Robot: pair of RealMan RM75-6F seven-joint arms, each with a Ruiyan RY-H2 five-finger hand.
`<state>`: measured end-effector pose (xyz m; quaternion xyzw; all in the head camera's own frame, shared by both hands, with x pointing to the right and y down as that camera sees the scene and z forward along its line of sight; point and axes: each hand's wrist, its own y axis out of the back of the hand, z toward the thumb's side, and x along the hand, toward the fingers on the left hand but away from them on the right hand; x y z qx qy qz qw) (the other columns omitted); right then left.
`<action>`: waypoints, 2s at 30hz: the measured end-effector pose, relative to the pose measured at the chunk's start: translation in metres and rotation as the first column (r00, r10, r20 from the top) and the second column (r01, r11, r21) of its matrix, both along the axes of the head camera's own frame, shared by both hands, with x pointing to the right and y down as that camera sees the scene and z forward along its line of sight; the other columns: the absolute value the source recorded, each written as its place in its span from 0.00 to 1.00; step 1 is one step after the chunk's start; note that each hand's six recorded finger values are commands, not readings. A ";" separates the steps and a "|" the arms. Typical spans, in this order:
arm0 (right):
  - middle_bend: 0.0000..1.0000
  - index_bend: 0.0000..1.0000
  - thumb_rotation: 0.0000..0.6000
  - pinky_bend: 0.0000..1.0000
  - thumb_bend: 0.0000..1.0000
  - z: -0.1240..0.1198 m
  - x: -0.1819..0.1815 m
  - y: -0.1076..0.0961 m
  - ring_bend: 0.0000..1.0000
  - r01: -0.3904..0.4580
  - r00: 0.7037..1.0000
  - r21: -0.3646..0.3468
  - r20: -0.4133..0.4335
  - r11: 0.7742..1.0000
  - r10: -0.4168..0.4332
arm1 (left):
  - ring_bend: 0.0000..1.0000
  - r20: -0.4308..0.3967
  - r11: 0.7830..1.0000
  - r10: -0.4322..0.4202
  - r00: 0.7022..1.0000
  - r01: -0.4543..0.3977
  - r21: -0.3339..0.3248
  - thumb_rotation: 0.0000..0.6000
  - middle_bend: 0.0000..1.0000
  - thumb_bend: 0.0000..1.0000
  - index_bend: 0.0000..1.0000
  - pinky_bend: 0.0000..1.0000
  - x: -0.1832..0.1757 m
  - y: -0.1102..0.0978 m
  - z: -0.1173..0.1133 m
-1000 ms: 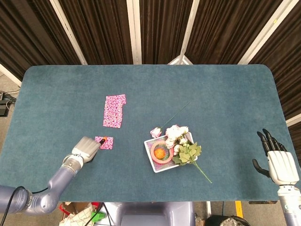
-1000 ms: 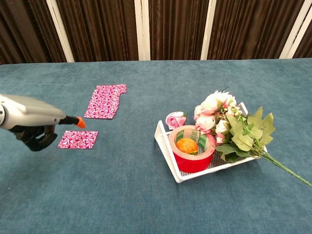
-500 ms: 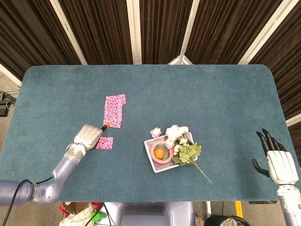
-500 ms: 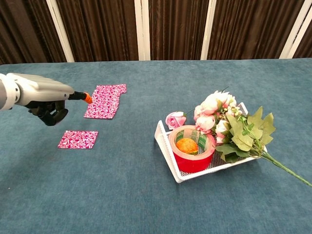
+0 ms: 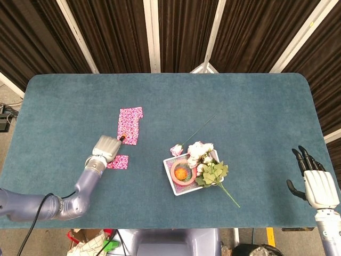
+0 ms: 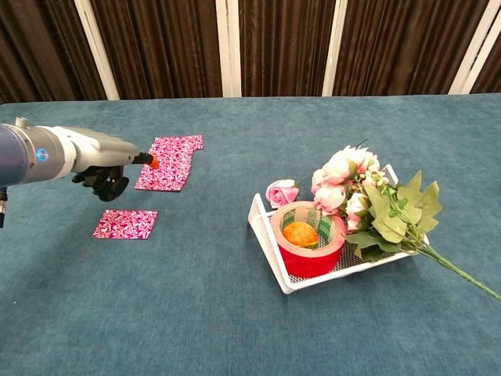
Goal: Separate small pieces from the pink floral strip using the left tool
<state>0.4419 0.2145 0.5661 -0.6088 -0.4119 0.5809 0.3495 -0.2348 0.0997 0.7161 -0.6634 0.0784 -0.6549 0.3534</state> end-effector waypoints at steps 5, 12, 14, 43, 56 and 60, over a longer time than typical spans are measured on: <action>0.05 0.00 1.00 0.26 0.37 -0.001 0.001 0.000 0.15 -0.002 1.000 0.002 0.003 1.000 0.002 | 0.77 0.013 1.000 0.008 1.000 -0.008 -0.016 1.00 0.81 0.99 0.00 0.74 0.005 0.004 0.005; 0.05 0.00 1.00 0.26 0.37 -0.002 0.001 0.001 0.15 -0.002 1.000 0.005 0.005 1.000 0.002 | 0.77 0.043 1.000 0.011 0.999 -0.010 -0.030 1.00 0.81 0.99 0.00 0.74 0.006 0.007 0.011; 0.05 0.00 1.00 0.26 0.37 -0.002 0.001 0.000 0.15 -0.002 1.000 0.005 0.004 1.000 0.002 | 0.77 0.053 0.999 0.009 0.999 -0.007 -0.032 1.00 0.81 0.99 0.00 0.74 0.005 0.008 0.013; 0.05 0.00 1.00 0.26 0.37 -0.004 -0.001 0.001 0.15 0.005 1.000 0.008 0.019 1.000 -0.005 | 0.77 0.296 0.997 -0.046 0.954 0.063 -0.050 1.00 0.81 0.99 0.00 0.74 -0.086 0.015 0.009; 0.05 0.00 1.00 0.26 0.37 -0.001 -0.006 0.002 0.15 0.016 1.000 -0.003 0.009 1.000 -0.016 | 0.76 0.232 0.999 -0.053 0.971 0.054 0.003 1.00 0.79 0.94 0.00 0.74 -0.092 0.004 -0.006; 0.05 0.00 1.00 0.26 0.37 0.000 -0.006 0.002 0.15 0.018 1.000 -0.005 0.006 1.000 -0.018 | 0.59 0.137 1.000 -0.025 0.990 0.022 0.023 1.00 0.62 0.65 0.00 0.68 -0.073 0.004 -0.018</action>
